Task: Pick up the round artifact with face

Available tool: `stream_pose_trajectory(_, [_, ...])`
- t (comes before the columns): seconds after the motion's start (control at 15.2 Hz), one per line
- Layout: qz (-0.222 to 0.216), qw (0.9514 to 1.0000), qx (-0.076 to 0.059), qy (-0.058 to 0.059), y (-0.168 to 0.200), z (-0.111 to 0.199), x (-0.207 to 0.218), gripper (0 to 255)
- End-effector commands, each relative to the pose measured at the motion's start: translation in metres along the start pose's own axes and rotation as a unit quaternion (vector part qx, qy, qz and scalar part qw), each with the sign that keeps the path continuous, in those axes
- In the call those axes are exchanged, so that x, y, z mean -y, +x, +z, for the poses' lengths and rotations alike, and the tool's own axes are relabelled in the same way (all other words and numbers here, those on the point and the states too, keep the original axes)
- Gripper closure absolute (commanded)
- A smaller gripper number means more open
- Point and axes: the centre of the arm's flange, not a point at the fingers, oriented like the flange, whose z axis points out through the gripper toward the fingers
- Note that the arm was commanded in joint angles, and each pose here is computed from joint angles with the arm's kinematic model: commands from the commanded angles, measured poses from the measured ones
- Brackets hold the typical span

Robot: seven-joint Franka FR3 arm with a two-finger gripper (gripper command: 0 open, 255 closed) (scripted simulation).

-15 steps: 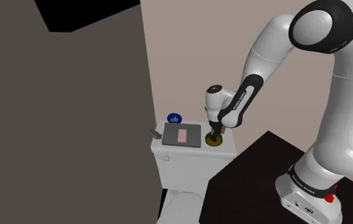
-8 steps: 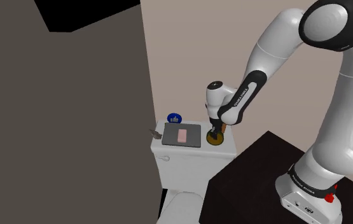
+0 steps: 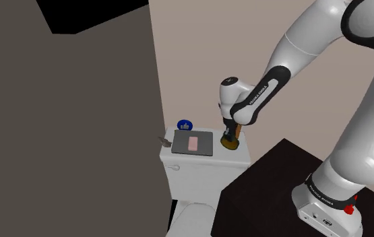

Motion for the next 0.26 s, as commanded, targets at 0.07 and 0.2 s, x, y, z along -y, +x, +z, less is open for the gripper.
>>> stream_pose_trajectory(0.07, [0.000,1.0000,0.000,0.000,-0.0022,-0.0165,-0.0018,255])
stream_pose_trajectory(0.2, [0.000,1.0000,0.000,0.000,-0.0023,-0.0173,-0.0019,255])
